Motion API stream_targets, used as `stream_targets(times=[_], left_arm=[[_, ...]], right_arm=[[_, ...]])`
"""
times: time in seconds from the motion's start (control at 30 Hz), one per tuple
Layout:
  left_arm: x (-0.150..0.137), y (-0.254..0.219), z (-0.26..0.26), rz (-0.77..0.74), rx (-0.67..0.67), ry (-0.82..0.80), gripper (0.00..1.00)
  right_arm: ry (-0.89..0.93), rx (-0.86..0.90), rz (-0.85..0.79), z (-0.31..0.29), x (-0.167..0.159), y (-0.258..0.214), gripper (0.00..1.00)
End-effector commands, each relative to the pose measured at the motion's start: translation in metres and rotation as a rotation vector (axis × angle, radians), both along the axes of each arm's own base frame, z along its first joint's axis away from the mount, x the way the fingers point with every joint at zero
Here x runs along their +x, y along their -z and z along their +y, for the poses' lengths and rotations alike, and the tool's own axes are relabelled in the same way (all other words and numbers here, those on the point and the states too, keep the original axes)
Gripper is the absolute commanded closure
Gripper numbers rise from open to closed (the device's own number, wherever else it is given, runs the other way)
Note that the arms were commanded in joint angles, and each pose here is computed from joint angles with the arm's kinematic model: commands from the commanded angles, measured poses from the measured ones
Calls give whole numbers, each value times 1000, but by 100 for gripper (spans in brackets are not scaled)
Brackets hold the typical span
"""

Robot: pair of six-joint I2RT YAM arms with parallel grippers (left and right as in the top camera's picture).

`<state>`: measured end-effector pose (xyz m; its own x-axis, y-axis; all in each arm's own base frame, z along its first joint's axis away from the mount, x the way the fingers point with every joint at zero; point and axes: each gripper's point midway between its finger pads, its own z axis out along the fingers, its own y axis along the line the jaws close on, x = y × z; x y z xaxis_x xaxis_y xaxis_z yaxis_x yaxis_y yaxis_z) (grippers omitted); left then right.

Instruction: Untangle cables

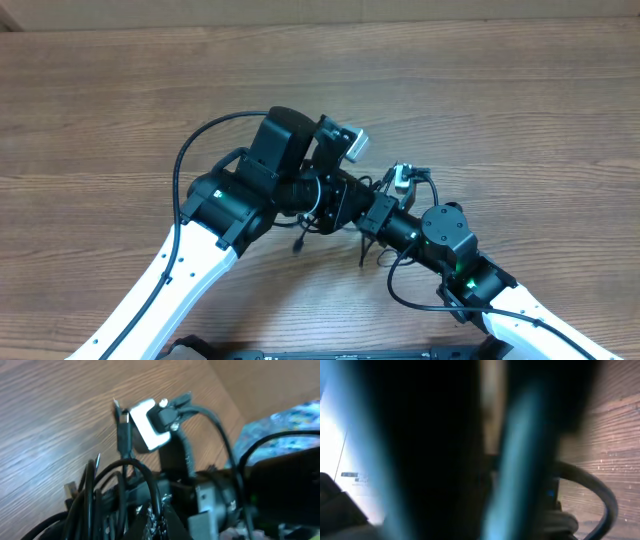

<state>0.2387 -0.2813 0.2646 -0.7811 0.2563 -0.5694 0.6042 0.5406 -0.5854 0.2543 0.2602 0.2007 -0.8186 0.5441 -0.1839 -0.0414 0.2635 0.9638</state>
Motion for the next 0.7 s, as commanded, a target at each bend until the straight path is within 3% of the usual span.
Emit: stream_targets(times=[0.0, 0.17, 0.3, 0.43, 0.67], left_arm=[[-7, -25, -11, 52, -103, -7, 96], [14, -20, -2, 94, -75, -183, 96], [36, 4, 26, 174, 29, -469, 96], [46, 17, 50, 212, 93, -658, 96], [54, 35, 91, 340, 124, -1019, 96]], right_arm=[[14, 7, -12, 1, 2, -5, 91], [-16, -2, -25, 3, -2, -5, 63], [-17, -26, -22, 1, -5, -2, 25], [3, -79, -19, -7, -6, 5, 2], [65, -234, -77, -37, -15, 10, 0]])
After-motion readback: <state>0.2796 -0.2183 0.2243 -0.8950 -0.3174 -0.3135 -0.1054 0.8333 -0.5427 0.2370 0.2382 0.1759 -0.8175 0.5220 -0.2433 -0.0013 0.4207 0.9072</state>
